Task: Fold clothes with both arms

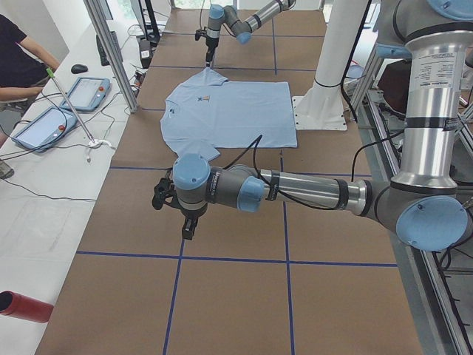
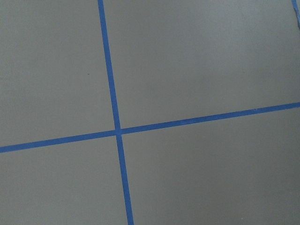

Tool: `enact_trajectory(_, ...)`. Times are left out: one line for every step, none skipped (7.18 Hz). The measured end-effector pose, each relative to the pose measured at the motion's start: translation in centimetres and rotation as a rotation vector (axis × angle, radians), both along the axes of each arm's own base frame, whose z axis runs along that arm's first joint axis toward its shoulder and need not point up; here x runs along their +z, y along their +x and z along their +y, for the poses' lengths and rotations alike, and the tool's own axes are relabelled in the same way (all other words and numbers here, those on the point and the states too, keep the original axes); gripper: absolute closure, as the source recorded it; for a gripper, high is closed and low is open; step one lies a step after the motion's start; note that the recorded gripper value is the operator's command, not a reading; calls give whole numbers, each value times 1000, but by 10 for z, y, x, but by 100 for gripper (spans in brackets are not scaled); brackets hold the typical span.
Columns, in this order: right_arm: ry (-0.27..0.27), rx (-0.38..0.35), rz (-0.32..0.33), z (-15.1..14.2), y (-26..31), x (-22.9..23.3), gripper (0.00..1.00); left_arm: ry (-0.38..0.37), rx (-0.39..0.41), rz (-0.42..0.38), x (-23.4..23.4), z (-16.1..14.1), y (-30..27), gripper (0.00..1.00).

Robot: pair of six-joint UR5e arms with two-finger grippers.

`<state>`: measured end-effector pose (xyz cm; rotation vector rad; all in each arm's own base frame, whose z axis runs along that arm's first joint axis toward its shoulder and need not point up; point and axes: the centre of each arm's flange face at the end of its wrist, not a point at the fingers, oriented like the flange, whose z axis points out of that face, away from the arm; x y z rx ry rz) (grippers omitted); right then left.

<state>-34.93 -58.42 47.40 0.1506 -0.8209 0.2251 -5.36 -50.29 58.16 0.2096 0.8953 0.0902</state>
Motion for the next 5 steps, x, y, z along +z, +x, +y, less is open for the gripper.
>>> enact_trajectory(-7, 1, 5, -3, -3, 3, 44, 3, 0, 0, 0, 0, 0, 0)
enact_trajectory(-11, 1, 7, -5, -4, 4, 45, 4, 0, 0, -1, 0, 0, 0)
enact_trajectory(-13, -1, 8, -5, -6, 4, 46, 6, 0, 0, -1, 0, 0, 0)
enact_trajectory(-13, -2, 8, -6, -7, 4, 46, 7, 1, -1, -1, 0, 0, 0)
enact_trajectory(-14, -4, 9, -6, -9, 4, 46, 8, 2, -1, -1, 0, 0, 0)
